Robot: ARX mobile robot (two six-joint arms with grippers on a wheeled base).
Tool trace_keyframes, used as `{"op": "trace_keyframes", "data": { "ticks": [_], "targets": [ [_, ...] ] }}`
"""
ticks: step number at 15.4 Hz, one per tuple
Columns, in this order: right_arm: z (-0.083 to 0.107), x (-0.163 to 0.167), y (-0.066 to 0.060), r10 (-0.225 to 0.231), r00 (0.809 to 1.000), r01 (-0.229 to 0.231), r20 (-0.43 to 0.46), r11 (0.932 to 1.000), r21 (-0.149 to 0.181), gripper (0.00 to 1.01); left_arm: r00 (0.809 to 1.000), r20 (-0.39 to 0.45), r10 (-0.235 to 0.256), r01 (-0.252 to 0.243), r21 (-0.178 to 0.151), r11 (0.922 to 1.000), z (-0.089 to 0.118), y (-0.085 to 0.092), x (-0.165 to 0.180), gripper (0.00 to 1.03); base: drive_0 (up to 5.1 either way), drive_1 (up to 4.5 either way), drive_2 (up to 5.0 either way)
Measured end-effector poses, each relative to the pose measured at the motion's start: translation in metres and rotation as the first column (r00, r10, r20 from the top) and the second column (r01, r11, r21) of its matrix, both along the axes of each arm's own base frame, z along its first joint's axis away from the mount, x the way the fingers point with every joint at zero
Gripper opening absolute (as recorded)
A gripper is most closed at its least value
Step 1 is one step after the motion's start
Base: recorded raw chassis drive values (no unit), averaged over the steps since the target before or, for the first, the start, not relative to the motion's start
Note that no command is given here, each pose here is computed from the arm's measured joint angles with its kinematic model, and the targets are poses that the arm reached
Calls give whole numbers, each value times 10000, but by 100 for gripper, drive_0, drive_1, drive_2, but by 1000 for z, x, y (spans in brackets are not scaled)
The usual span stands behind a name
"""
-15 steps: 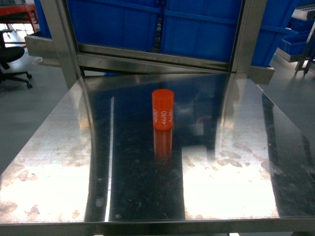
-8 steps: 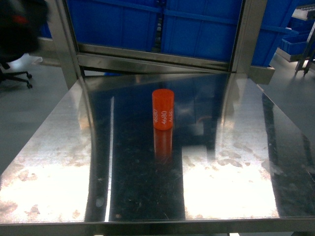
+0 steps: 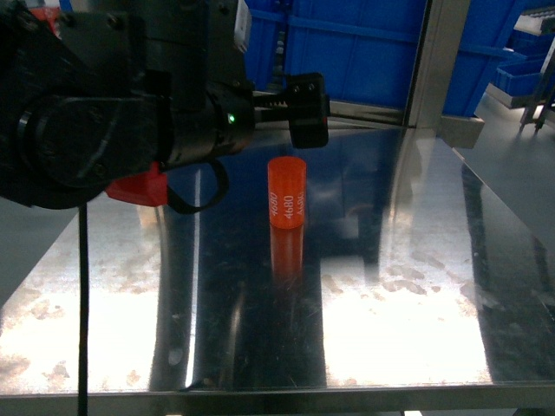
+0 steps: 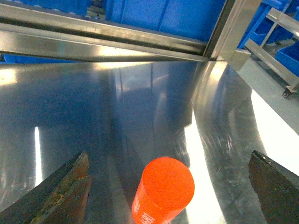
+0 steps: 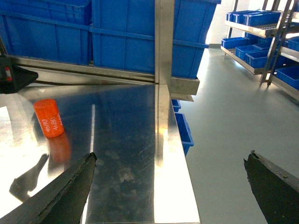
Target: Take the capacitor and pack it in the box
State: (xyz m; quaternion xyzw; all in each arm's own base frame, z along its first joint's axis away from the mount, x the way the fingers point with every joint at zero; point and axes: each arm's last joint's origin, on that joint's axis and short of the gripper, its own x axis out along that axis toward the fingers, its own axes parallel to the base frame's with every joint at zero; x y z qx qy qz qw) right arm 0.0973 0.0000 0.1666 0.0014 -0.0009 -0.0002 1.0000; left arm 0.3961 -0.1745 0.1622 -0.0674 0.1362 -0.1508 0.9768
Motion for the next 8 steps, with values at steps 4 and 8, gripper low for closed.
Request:
{"op": "trace_keyframes", "data": {
  "ticks": [4, 8],
  "targets": [
    [0, 0, 0, 0, 10000, 0, 0, 10000, 0, 98, 9989, -473, -63, 81, 383, 9992, -22, -15, 22, 98, 0, 0, 0],
    [0, 0, 0, 0, 10000, 0, 0, 10000, -4, 98, 9920, -1258, 68, 54, 962, 9953, -58, -25, 38, 98, 0, 0, 0]
  ]
}}
